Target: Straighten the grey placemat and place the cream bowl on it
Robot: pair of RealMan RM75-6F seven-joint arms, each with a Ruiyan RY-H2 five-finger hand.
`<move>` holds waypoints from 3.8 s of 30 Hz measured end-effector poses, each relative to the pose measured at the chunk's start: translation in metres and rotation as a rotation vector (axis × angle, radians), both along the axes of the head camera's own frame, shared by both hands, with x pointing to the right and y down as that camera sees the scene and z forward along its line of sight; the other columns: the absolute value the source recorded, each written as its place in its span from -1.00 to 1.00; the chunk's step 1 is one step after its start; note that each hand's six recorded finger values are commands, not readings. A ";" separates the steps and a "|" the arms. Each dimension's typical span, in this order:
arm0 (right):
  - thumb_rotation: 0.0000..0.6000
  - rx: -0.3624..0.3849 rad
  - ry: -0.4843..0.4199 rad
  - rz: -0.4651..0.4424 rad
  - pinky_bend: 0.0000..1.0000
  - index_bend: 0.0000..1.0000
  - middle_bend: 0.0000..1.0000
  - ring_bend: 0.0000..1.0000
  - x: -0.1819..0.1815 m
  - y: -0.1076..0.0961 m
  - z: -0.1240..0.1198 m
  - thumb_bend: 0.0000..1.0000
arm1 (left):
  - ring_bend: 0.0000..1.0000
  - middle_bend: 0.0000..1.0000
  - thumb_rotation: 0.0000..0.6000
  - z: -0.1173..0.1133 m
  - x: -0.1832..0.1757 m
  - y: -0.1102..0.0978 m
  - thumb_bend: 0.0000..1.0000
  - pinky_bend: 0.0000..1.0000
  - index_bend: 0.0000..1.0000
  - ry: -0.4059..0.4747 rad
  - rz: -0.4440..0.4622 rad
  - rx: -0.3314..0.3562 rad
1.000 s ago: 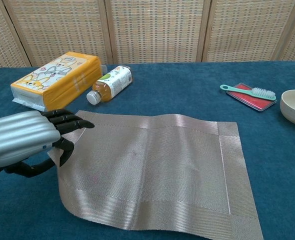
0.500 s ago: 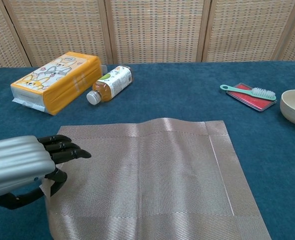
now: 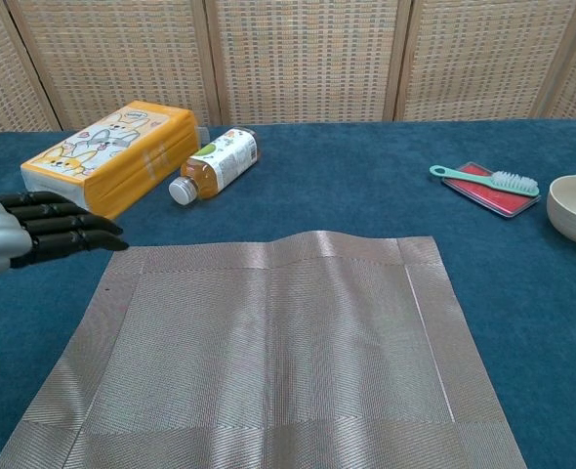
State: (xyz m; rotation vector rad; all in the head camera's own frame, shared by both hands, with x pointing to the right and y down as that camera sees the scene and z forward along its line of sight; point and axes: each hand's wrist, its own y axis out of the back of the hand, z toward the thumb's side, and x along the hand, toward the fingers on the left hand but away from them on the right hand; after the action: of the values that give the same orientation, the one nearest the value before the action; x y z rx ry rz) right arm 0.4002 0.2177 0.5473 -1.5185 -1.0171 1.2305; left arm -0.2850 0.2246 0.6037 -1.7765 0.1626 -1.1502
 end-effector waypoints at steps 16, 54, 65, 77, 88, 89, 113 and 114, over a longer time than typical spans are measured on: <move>1.00 -0.201 0.027 0.070 -1.00 -1.00 -1.00 -1.00 0.015 -0.036 0.047 -1.00 | -1.00 -1.00 1.00 -0.054 -0.088 -0.070 -1.00 -1.00 -1.00 0.067 -0.525 0.281; 1.00 -0.401 0.131 0.212 -1.00 0.43 -1.00 -1.00 0.002 -0.121 0.180 -0.05 | -1.00 -1.00 1.00 -0.056 -0.141 -0.088 -1.00 -1.00 -1.00 0.089 -0.717 0.329; 1.00 -0.259 0.062 0.022 -1.00 0.43 -1.00 -1.00 -0.034 -0.126 0.131 -0.06 | -1.00 -1.00 1.00 -0.058 -0.141 -0.087 -1.00 -1.00 -1.00 0.101 -0.715 0.321; 1.00 -0.269 -0.001 -0.559 -1.00 0.43 -1.00 -1.00 -0.167 -0.116 0.059 -0.07 | -1.00 -1.00 1.00 -0.057 -0.142 -0.087 -1.00 -1.00 -1.00 0.104 -0.714 0.302; 1.00 -0.341 0.049 -0.870 -1.00 0.42 -1.00 -1.00 -0.275 -0.089 0.069 -0.07 | -1.00 -1.00 1.00 -0.053 -0.145 -0.090 -1.00 -1.00 -1.00 0.097 -0.725 0.285; 1.00 -0.344 0.049 -0.885 -1.00 0.42 -1.00 -1.00 -0.283 -0.087 0.071 -0.07 | -1.00 -1.00 1.00 -0.053 -0.145 -0.090 -1.00 -1.00 -1.00 0.097 -0.725 0.282; 1.00 -0.411 0.147 -1.006 -1.00 0.41 -1.00 -1.00 -0.359 -0.038 0.122 -0.07 | -1.00 -1.00 1.00 -0.050 -0.149 -0.093 -1.00 -1.00 -1.00 0.091 -0.741 0.264; 1.00 -0.416 0.152 -1.005 -1.00 0.41 -1.00 -1.00 -0.357 -0.038 0.124 -0.07 | -1.00 -1.00 1.00 -0.050 -0.149 -0.094 -1.00 -1.00 -1.00 0.091 -0.741 0.265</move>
State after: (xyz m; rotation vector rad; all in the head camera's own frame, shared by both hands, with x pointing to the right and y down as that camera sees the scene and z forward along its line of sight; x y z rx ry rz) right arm 0.0431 0.1802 0.6709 -1.8477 0.1754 0.7982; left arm -0.4344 0.1309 0.5535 -1.5596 1.0465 -1.4659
